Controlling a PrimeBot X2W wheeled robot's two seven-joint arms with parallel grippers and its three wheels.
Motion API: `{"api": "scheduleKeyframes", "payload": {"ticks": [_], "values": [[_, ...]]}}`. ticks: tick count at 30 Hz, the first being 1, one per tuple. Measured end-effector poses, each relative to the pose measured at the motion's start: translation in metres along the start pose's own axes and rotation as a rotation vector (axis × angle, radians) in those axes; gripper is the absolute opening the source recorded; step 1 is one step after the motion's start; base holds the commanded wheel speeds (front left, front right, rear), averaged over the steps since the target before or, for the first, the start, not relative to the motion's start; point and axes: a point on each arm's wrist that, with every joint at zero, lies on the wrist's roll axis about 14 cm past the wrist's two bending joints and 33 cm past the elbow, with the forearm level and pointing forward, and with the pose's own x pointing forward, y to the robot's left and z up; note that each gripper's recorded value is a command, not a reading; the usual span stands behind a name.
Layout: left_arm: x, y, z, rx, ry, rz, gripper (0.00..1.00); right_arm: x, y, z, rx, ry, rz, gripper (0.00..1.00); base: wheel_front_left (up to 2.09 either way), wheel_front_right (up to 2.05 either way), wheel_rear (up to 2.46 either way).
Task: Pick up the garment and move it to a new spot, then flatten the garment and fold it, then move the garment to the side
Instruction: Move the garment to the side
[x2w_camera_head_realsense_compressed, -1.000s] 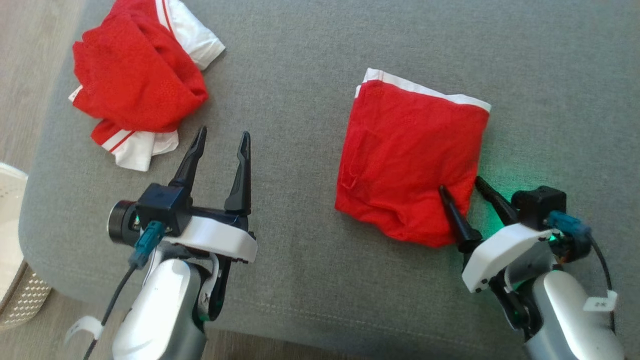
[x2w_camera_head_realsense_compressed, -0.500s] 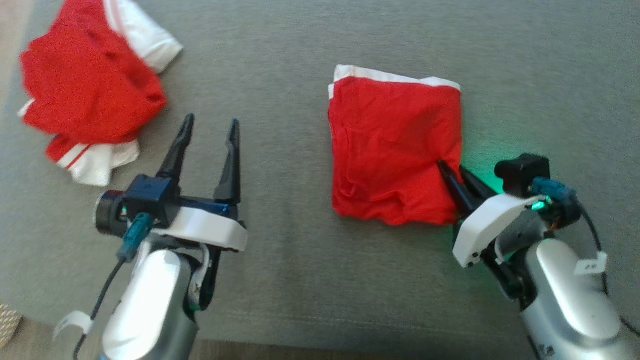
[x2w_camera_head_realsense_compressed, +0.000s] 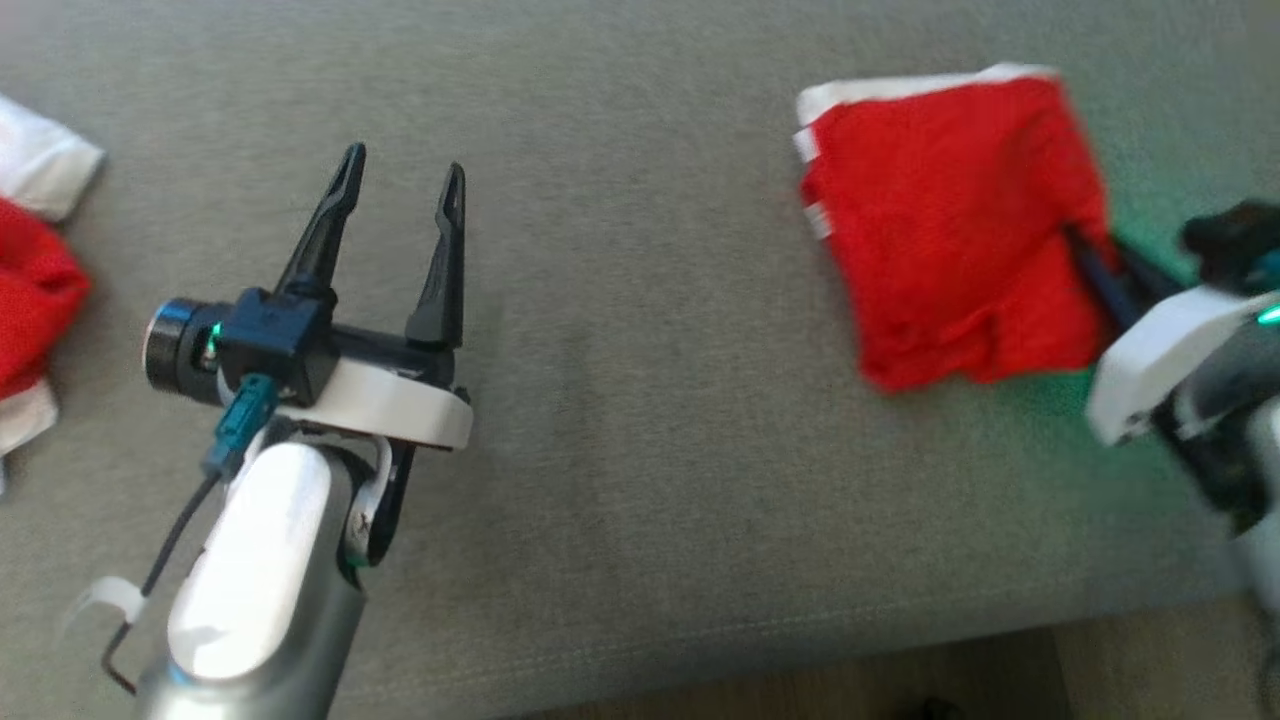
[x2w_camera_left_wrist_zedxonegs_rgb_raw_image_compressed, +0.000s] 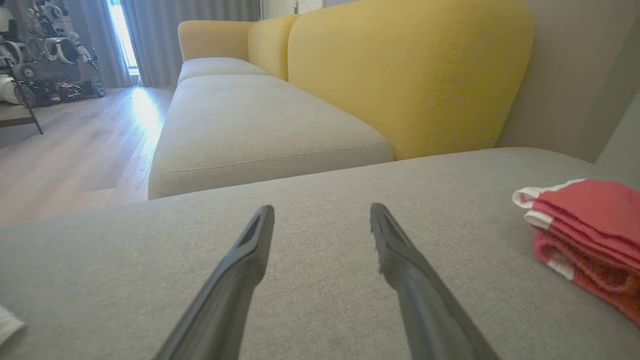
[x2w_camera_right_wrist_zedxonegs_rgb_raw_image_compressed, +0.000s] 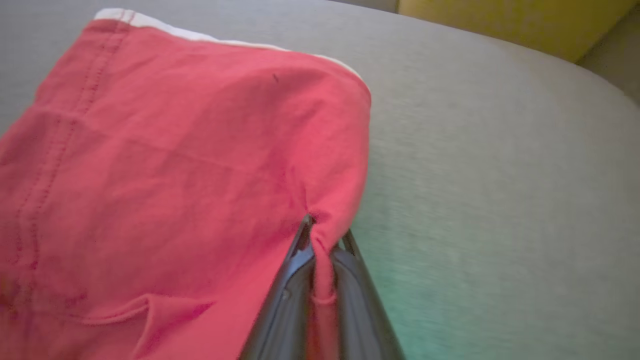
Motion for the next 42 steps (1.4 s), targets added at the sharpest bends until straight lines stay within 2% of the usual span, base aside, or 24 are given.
{"api": "scheduleKeyframes", "payload": {"ticks": [8,14,19,28,29,30,31,38,42], "values": [[0.024,-0.014,-0.025,-0.009,0.033,-0.071,1.00,-0.013,-0.085,0.006,-0.012,0.041,-0.159,0.00,0.00,0.00,0.00],[0.036,-0.019,-0.040,-0.014,0.050,-0.102,1.00,-0.014,-0.123,0.021,0.047,0.001,-0.237,0.00,0.00,0.00,0.00],[0.040,-0.024,-0.049,-0.021,0.063,-0.120,1.00,-0.019,-0.145,0.019,0.090,-0.008,-0.293,0.00,0.00,0.00,0.00],[0.045,-0.026,-0.052,-0.016,0.064,-0.139,1.00,-0.022,-0.157,0.022,0.133,-0.040,-0.323,0.00,0.00,0.00,0.00],[0.045,-0.027,-0.052,-0.016,0.066,-0.139,1.00,-0.022,-0.159,0.022,0.134,-0.041,-0.326,0.12,0.00,0.00,0.00],[0.045,-0.027,-0.052,-0.016,0.066,-0.138,1.00,-0.022,-0.159,0.023,0.134,-0.043,-0.327,0.37,0.00,0.00,0.00],[0.046,-0.027,-0.052,-0.015,0.066,-0.136,1.00,-0.023,-0.159,0.024,0.136,-0.049,-0.327,1.00,0.00,0.00,0.00],[0.046,-0.030,-0.043,-0.010,0.047,-0.147,1.00,-0.030,-0.160,0.035,0.131,-0.091,-0.331,1.00,0.00,0.00,0.00],[0.045,-0.032,-0.034,-0.003,0.034,-0.151,1.00,-0.037,-0.152,0.058,0.121,-0.192,-0.327,1.00,0.00,0.00,0.00]]}}
